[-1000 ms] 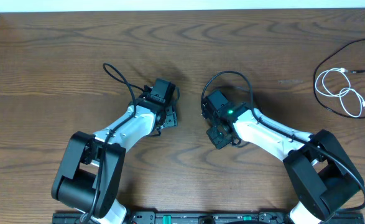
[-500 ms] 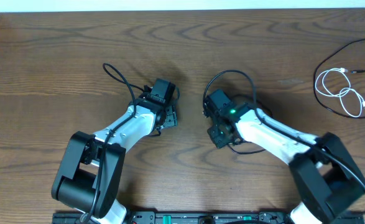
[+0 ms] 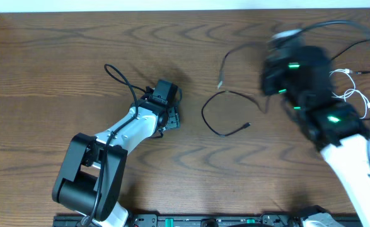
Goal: Untangle cables
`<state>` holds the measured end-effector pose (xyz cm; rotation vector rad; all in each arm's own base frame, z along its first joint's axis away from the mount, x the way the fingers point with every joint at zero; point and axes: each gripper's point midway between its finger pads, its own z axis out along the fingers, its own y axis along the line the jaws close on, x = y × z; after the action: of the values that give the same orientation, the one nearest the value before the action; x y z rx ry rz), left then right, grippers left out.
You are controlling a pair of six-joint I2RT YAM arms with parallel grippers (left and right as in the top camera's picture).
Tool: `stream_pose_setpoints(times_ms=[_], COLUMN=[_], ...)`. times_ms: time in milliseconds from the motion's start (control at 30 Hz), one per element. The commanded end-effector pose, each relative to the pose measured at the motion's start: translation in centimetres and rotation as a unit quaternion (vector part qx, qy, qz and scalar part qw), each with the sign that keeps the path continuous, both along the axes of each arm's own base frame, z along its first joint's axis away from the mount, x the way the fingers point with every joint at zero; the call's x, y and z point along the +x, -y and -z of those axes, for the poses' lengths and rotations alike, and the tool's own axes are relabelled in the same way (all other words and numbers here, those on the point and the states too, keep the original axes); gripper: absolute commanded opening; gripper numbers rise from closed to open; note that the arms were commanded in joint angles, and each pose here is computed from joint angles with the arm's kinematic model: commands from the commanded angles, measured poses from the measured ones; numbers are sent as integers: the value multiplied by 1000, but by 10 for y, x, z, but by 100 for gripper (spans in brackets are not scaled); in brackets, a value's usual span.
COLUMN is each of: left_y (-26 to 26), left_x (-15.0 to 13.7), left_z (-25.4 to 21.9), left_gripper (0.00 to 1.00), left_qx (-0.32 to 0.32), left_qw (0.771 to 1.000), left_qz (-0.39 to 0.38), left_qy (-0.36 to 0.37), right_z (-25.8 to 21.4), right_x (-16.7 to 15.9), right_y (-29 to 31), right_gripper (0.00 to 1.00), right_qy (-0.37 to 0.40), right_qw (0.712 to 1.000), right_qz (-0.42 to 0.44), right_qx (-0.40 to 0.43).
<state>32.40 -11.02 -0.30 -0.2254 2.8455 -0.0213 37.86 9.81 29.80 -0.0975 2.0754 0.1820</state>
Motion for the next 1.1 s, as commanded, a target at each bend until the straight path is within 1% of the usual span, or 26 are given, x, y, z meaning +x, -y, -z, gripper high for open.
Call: stream_pose_setpoints(times_ms=[0, 167, 267, 367, 467, 567, 600, 667, 700, 733, 767, 800, 833, 867, 900, 933, 967, 1033, 1067], left_y=[-6, -6, -5, -5, -4, -4, -4, -3, -3, -3, -3, -3, -3, -3, -3, -3, -3, -2, -1], left_x=[-17, -17, -16, -15, -13, -12, -11, -10, -10, -10, -10, -10, -10, -10, -10, -10, -10, -11, -11], left_z=[17, 17, 17, 17, 16, 16, 16, 16, 16, 16, 16, 16, 16, 16, 16, 16, 16, 16, 16], left_gripper=[75, 75, 75, 75, 75, 75, 75, 75, 75, 75, 75, 75, 75, 75, 75, 75, 75, 75, 75], left_qx=[6, 5, 5, 4, 3, 1, 1, 0, -1, -1, -1, 0, 0, 0, 0, 0, -1, -5, -5], left_qw=[999, 999, 999, 999, 1000, 1000, 1000, 1000, 1000, 1000, 1000, 1000, 1000, 1000, 1000, 1000, 1000, 1000, 1000], left_qz=[-8, -9, -9, -8, -8, -8, -8, -8, -8, -8, -8, -8, -8, -8, -8, -8, -8, -7, -7], left_qy=[-36, -36, -34, -32, -29, -26, -25, -22, -22, -22, -22, -22, -22, -22, -22, -22, -23, -24, -24], right_z=[-38, -80, -102, -124, -136, -135, -132, -120, -111, -99, -79, -62, -46, -27, -12, 7, 24, 49, 76], right_x=[5, 6, -5, -25, -45, -57, -58, -49, -40, -27, -10, 1, 8, 14, 17, 18, 18, 15, 11], right_y=[74, 149, 204, 257, 294, 313, 316, 314, 308, 300, 283, 268, 255, 237, 222, 206, 191, 175, 163], right_gripper=[1, 1, 1, 1, 1, 1, 1, 1, 1, 1, 1, 3, 6, 12, 20, 25, 27, 27, 29], right_qy=[65, 142, 179, 219, 241, 241, 236, 217, 202, 185, 154, 126, 101, 68, 40, 5, -30, -80, -133], right_qw=[989, 961, 922, 868, 823, 808, 808, 827, 845, 869, 903, 927, 945, 962, 973, 982, 986, 985, 978], right_qz=[134, 226, 331, 434, 503, 529, 531, 510, 487, 452, 396, 349, 311, 263, 226, 187, 153, 120, 102], right_qx=[-23, -69, -90, -104, -107, -102, -99, -93, -89, -81, -65, -48, -31, -7, 14, 40, 66, 99, 123])
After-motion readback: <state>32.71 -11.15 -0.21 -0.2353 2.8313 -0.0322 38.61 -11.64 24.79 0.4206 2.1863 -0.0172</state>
